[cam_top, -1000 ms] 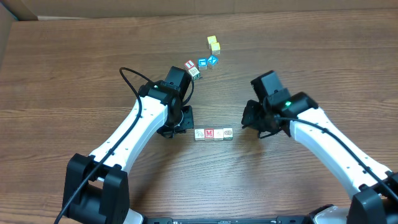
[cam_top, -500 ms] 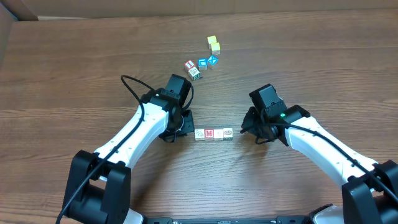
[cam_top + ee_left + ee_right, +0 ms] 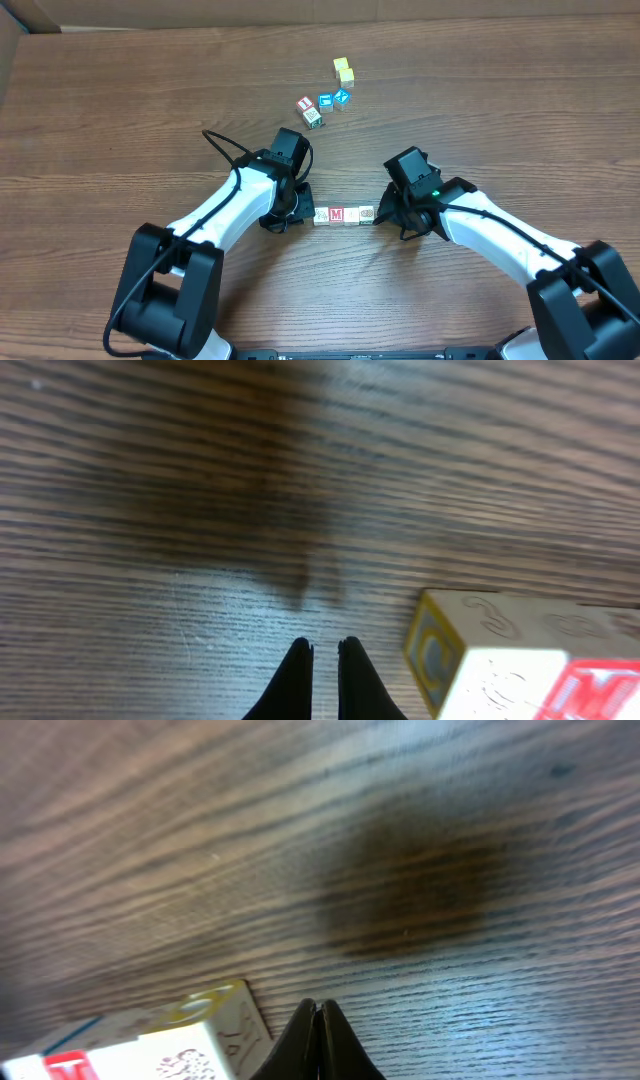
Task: Flip 4 blocks
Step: 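Lower both grippers to opposite ends of the block row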
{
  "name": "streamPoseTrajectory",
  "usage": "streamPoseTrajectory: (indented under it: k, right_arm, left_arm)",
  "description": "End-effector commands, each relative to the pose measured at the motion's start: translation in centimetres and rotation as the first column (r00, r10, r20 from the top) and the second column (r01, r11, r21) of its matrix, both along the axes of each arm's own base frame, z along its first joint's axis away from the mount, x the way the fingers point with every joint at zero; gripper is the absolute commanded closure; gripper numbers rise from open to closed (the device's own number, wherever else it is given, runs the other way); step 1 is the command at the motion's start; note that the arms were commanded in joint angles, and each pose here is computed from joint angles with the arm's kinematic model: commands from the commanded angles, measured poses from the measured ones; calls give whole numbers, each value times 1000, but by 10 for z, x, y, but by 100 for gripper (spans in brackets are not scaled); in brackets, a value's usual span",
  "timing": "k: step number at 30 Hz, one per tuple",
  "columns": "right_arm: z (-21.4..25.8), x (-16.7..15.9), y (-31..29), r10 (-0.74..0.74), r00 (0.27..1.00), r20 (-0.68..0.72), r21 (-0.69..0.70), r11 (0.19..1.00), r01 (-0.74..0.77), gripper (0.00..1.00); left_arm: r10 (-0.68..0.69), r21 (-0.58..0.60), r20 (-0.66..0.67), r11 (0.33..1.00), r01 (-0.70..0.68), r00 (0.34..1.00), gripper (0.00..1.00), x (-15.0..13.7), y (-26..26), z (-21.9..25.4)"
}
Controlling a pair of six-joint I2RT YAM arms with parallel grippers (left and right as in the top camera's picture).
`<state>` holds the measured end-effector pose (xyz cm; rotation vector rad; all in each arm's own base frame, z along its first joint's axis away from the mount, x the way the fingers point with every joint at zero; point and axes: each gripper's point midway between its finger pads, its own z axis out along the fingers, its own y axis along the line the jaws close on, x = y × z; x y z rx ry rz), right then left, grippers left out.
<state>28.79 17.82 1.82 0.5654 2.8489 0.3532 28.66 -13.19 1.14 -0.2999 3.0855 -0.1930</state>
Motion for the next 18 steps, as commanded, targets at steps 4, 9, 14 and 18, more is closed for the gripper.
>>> streamPoseTrajectory:
  k: [4, 9, 14, 18]
  right_arm:
    - [-4, 2, -7, -38, 999, 8, -30, 999, 38, 96]
    - [-4, 3, -7, -38, 999, 12, -32, 999, 38, 96]
    - [-3, 6, -5, -36, 999, 22, -25, 999, 37, 96]
    - [-1, 12, -1, -36, 998, 48, -9, 999, 37, 96]
  left_arm:
    - [2, -4, -21, 1000, -2, 1000, 96, -3, -1, -7]
    - [2, -3, -24, 1000, -2, 1000, 96, -4, -1, -7]
    - [0, -22, -36, 1000, -1, 999, 96, -6, -4, -6]
    - [-15, -52, -42, 999, 12, 999, 96, -8, -9, -6]
